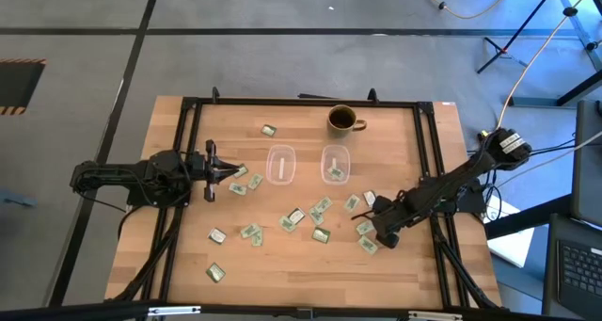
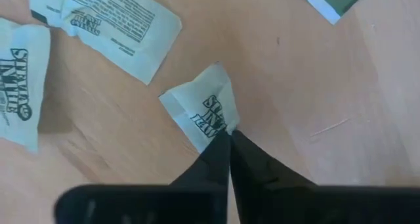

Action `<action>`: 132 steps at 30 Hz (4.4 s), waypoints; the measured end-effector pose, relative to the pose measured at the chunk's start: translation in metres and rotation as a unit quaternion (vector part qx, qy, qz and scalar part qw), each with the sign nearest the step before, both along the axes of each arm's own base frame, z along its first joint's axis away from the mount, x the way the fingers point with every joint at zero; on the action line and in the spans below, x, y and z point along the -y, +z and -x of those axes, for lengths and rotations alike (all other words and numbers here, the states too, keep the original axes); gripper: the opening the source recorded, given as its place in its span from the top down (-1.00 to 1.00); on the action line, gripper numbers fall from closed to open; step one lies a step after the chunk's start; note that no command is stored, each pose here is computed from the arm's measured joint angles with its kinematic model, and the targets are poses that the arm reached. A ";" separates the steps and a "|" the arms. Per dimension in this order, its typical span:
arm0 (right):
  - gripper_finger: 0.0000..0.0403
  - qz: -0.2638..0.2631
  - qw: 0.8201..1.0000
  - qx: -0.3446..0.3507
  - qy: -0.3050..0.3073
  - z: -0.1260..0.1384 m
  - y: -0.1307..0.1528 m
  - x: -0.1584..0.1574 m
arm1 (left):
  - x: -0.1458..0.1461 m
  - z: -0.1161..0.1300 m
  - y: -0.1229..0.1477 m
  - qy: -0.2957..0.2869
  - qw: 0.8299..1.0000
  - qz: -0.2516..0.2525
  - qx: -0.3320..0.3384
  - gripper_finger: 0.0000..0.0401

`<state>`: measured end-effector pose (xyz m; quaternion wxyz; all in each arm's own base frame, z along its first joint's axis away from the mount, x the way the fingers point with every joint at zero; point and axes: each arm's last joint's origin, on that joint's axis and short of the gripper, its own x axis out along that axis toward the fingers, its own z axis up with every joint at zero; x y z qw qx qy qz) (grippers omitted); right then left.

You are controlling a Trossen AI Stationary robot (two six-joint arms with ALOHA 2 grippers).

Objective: Pick and place items into bin
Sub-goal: Put the stevia packet into the right transparent bin, then put the truvia packet into the left transparent bin

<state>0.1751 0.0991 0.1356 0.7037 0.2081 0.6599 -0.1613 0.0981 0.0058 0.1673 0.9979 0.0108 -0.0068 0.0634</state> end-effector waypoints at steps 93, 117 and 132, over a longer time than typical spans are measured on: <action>0.58 0.226 0.906 0.351 0.069 -0.035 0.095 0.127 | -0.008 -0.014 0.015 0.141 0.985 0.073 -0.073 0.83; 0.58 0.230 0.906 0.346 0.078 -0.042 0.089 0.127 | -0.024 -0.069 0.021 0.216 0.856 0.218 -0.416 0.20; 0.58 0.237 0.901 0.354 0.085 -0.043 0.091 0.128 | -0.044 -0.082 -0.017 0.248 0.791 0.234 -0.508 0.23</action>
